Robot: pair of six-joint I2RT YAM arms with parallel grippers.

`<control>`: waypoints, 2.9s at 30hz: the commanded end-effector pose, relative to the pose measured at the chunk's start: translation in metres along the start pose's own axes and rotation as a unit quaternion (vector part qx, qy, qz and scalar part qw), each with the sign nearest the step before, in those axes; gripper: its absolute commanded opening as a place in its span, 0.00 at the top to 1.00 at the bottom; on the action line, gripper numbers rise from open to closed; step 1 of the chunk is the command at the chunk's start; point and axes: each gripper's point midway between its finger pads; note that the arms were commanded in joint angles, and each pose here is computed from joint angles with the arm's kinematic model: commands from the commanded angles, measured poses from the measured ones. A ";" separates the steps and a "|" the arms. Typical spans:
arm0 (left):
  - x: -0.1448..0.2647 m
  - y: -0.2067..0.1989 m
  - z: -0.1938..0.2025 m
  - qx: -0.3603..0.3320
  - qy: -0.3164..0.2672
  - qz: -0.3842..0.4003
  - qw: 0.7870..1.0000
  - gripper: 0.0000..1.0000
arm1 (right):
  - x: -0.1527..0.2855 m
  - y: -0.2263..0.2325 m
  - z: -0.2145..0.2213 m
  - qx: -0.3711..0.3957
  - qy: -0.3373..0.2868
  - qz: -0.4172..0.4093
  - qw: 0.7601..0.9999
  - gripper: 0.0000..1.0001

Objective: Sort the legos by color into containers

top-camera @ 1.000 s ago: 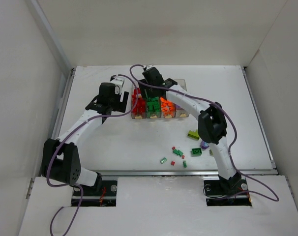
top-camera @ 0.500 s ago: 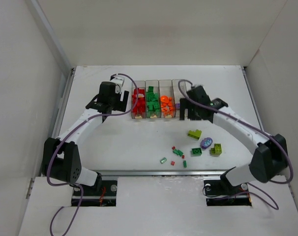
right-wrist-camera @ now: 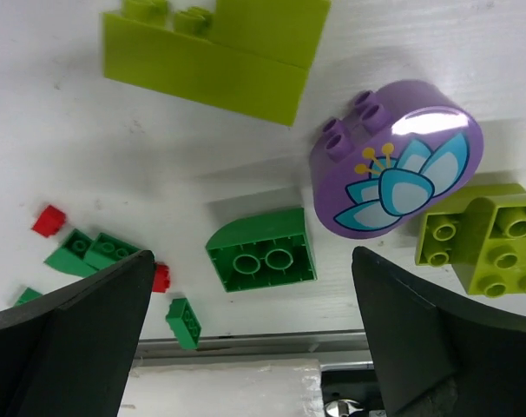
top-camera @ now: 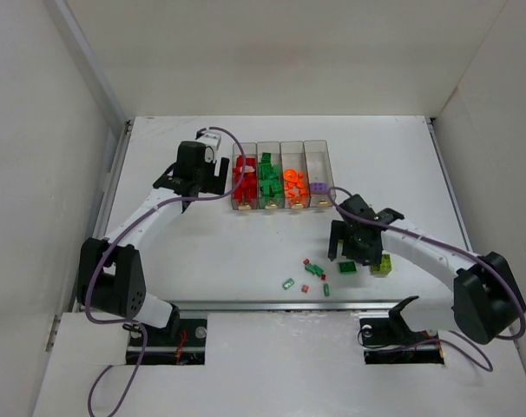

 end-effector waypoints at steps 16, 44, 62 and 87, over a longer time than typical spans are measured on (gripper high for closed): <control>0.007 0.003 -0.020 0.012 -0.023 -0.005 1.000 0.18 | -0.023 0.008 0.013 0.004 0.006 0.027 1.000 0.34; 0.017 0.009 -0.024 0.010 -0.037 -0.016 0.999 0.18 | 0.070 0.180 -0.211 0.106 -0.270 -0.088 0.953 0.82; 0.021 0.019 -0.024 0.003 -0.041 -0.042 0.998 0.17 | 0.002 0.256 -0.250 0.173 -0.228 -0.115 0.951 0.19; 0.012 0.012 -0.019 0.007 -0.032 -0.020 0.999 0.17 | 0.004 0.106 -0.009 0.264 -0.029 -0.092 0.960 0.36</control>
Point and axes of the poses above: each gripper's point midway between its finger pads, its own x axis back along the fingers, its own y axis along the line the jaws close on, z = x × y
